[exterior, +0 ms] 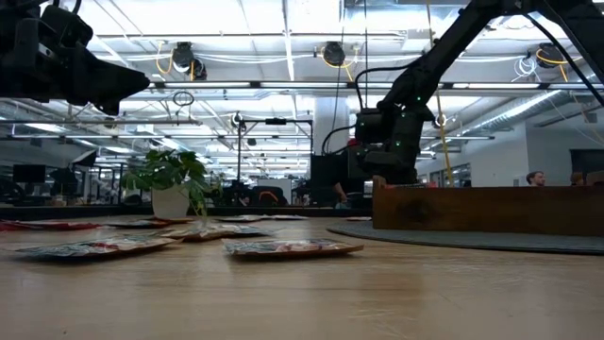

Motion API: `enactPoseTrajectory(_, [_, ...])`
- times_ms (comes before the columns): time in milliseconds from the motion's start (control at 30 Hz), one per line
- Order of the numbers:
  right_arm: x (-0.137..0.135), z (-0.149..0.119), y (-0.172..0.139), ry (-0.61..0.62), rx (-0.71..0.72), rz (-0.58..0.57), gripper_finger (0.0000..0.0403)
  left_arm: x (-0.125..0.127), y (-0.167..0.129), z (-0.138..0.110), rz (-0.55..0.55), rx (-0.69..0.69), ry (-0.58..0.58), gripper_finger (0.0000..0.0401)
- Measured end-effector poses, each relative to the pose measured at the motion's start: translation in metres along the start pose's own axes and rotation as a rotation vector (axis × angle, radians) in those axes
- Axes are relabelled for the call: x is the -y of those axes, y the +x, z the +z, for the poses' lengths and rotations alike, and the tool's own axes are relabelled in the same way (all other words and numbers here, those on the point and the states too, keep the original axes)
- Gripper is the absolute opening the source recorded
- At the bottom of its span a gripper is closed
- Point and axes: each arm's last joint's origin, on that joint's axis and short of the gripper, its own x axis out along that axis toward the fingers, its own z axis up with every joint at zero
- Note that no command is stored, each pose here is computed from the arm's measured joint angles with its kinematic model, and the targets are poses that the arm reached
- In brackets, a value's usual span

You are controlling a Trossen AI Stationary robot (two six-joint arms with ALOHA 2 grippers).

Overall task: Pick & Place Tea
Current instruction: Put the red tea bag into the left section of the wooden organizer

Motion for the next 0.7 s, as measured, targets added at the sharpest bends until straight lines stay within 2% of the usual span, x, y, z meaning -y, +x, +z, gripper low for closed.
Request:
enactPoseTrajectory(167, [0.0006, -0.0047, 0.0039, 0.010, -0.001, 0.005, 0.0165, 0.0000, 0.0000, 0.0000, 0.000, 0.000, 0.000, 0.0072])
enactPoseTrajectory(467, [-0.0012, -0.0026, 0.0056, 0.043, 0.026, 0.104, 0.0165, 0.0000, 0.0000, 0.0000, 0.000, 0.000, 0.000, 0.0072])
enactPoseTrajectory(700, [-0.0013, -0.0030, 0.0056, 0.048, 0.021, 0.106, 0.0165, 0.0000, 0.0000, 0.0000, 0.000, 0.000, 0.000, 0.0072])
